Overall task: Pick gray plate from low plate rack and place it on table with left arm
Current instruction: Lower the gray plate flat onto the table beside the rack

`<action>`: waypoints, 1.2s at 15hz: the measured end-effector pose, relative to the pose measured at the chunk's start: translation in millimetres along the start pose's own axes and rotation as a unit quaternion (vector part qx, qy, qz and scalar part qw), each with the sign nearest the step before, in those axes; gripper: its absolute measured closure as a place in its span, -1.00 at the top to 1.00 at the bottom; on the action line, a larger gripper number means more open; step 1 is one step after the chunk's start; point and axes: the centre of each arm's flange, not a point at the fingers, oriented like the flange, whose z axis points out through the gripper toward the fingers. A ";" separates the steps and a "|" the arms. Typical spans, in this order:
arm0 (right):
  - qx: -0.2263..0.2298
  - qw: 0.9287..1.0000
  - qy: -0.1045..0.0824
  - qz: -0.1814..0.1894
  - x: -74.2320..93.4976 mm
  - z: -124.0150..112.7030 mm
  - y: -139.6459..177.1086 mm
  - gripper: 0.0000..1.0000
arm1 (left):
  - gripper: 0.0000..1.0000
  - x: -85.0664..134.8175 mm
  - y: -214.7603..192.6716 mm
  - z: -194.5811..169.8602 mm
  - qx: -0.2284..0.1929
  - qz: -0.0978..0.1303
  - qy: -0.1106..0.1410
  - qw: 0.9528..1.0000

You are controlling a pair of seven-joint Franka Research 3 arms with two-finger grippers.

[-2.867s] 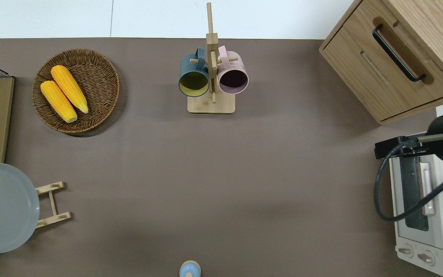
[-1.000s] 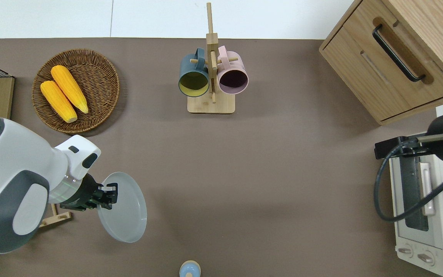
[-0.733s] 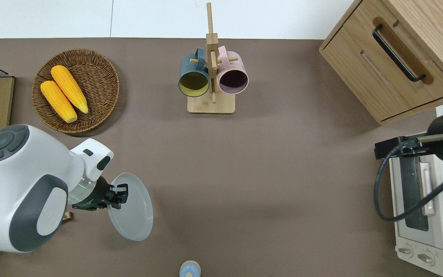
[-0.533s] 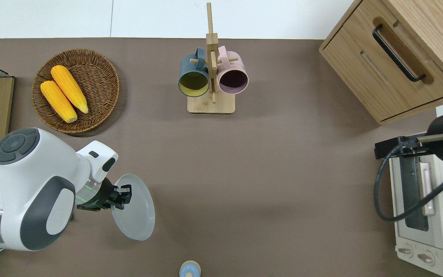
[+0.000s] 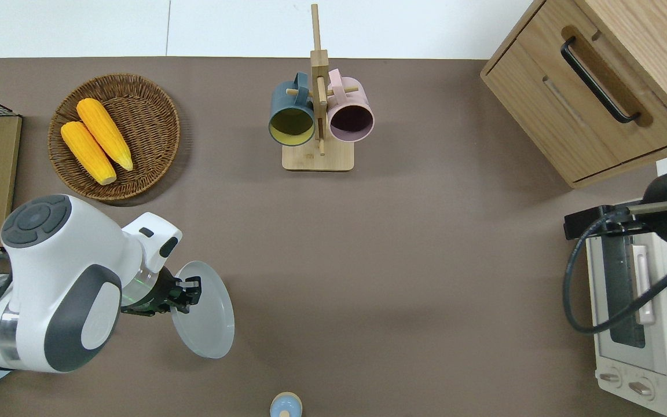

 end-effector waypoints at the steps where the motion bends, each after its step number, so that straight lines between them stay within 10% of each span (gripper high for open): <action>1: 0.000 1.000 0.000 0.000 0.0 0.0 0.0 0.98 | -0.78 0.3 0.7 2.0 0.000 0.000 0.001 1.000; 15: 0.000 1.000 0.000 0.000 0.0 0.0 0.0 0.98 | -0.24 5.3 -1.8 9.1 0.018 0.002 0.009 1.000; 18: 0.000 1.000 0.000 0.000 0.0 0.0 0.0 0.98 | 0.20 6.1 -2.7 8.6 0.024 0.003 0.013 1.000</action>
